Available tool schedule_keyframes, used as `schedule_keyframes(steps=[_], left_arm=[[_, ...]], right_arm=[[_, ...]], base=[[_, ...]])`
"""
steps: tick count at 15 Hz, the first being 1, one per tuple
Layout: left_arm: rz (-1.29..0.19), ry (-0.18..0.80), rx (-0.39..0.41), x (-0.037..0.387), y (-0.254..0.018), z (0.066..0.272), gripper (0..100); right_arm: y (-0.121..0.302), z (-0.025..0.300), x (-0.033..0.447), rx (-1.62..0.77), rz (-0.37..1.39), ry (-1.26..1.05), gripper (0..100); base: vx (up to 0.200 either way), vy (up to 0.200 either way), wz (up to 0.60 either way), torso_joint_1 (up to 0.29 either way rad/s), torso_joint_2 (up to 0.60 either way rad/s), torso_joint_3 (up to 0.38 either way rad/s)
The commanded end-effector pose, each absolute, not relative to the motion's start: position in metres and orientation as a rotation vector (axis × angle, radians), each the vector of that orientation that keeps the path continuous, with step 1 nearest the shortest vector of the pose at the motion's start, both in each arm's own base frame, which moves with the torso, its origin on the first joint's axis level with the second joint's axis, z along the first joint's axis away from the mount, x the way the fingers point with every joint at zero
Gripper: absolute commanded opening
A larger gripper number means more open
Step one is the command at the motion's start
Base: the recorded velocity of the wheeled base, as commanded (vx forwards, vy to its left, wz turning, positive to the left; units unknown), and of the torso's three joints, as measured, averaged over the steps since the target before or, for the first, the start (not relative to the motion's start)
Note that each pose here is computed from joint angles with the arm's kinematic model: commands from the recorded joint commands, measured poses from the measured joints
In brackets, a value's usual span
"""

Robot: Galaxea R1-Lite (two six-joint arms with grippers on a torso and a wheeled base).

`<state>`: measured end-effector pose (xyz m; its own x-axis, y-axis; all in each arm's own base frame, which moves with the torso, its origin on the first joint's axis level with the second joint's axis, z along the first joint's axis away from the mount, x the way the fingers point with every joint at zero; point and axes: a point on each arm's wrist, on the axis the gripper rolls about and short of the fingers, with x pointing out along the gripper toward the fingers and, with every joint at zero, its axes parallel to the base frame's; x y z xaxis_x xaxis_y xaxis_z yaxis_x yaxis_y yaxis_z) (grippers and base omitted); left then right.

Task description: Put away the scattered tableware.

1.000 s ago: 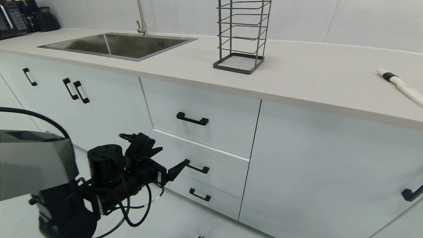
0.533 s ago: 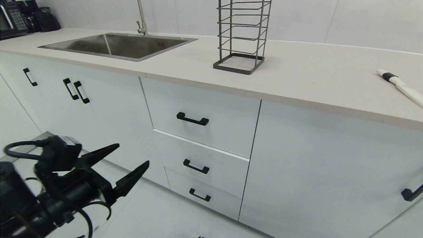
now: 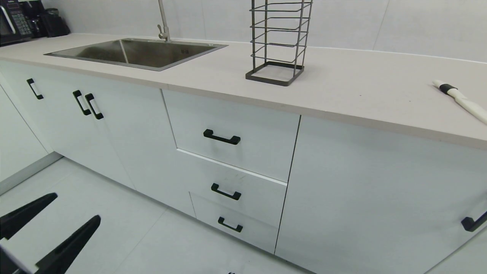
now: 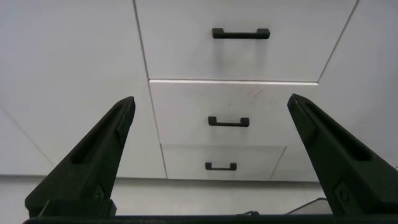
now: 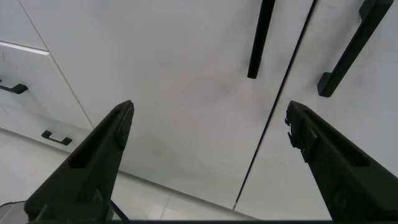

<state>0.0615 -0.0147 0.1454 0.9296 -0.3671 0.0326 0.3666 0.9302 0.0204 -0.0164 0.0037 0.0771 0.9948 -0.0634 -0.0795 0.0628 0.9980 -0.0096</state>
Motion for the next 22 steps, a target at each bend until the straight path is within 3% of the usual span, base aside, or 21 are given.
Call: schedule_keyframes(steps=[1,4,6,8,11,16,22], left_arm=[[-0.283,-0.129,0.02,-0.005,-0.004,0.125,100],[-0.263,-0.063,0.021,-0.021,-0.004,0.107,100],[-0.258,-0.002,0.059,-0.018,-0.004,0.084,100],[-0.238,0.001,0.041,-0.019,-0.004,0.083,100],[-0.035,0.0,0.018,-0.023,-0.001,0.075,100],[-0.032,-0.003,-0.008,-0.023,-0.001,0.076,100],[-0.037,-0.004,-0.026,-0.023,-0.001,0.076,100]], right_arm=[[0.004,0.077,-0.016,-0.007,-0.064,0.081,100],[0.004,0.077,-0.016,-0.007,-0.064,0.081,100],[0.004,0.077,-0.016,-0.007,-0.064,0.081,100],[0.004,0.077,-0.016,-0.007,-0.064,0.081,100],[0.004,0.077,-0.016,-0.006,-0.064,0.081,100],[0.004,0.077,-0.016,-0.006,-0.064,0.081,100],[0.004,0.077,-0.016,-0.006,-0.064,0.081,100]], base=[[0.0,0.0,0.0,0.0,0.0,0.0],[0.0,0.0,0.0,0.0,0.0,0.0],[0.0,0.0,0.0,0.0,0.0,0.0],[0.0,0.0,0.0,0.0,0.0,0.0],[0.0,0.0,0.0,0.0,0.0,0.0],[0.0,0.0,0.0,0.0,0.0,0.0],[0.0,0.0,-0.6,0.001,0.0,0.002]])
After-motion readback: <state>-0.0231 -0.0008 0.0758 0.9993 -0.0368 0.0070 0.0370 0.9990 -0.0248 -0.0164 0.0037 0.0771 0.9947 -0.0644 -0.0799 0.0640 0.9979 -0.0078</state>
